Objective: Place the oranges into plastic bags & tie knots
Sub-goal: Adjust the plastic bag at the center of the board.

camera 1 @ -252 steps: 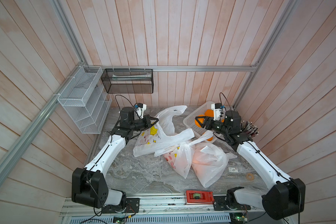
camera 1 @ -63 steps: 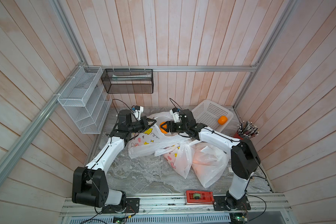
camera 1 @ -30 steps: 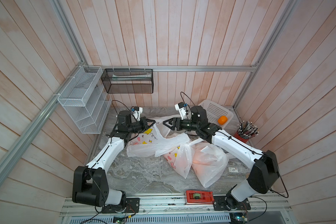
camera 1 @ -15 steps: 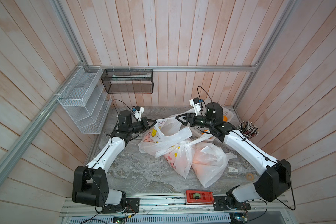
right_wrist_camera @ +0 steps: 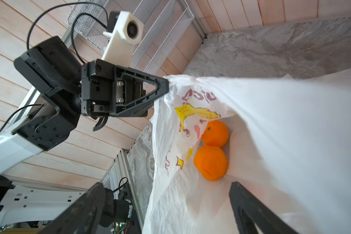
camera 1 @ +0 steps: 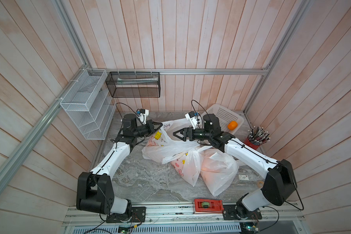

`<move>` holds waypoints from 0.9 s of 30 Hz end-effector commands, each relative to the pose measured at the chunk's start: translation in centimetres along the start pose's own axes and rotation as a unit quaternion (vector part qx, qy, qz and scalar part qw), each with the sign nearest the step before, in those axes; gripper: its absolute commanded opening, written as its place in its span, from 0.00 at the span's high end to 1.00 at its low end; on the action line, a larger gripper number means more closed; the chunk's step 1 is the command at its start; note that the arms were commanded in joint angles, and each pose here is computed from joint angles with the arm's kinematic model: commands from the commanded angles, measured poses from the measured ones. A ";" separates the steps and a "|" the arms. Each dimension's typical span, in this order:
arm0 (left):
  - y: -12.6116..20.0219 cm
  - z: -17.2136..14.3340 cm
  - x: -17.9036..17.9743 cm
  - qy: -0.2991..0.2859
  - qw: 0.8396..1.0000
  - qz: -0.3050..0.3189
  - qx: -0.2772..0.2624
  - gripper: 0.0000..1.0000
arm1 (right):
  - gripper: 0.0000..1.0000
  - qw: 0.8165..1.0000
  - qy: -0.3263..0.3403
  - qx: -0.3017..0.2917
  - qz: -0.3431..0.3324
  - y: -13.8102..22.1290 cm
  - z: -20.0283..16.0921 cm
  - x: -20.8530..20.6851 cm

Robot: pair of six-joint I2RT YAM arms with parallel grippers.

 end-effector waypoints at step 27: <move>2.0 1.9 1.2 0.008 0.996 0.053 -0.070 1.00 | 0.03 0.984 0.020 -0.141 -0.108 14.1 4.8 -0.6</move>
Point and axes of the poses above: each gripper's point midway between its finger pads, its own y axis back along the fingers, its own x axis along the line the jaws close on, z = x × y, the point moved 9 cm from there along y, back along the fingers, and after that the axes turned 1 degree about -y, right-handed, at the moved point
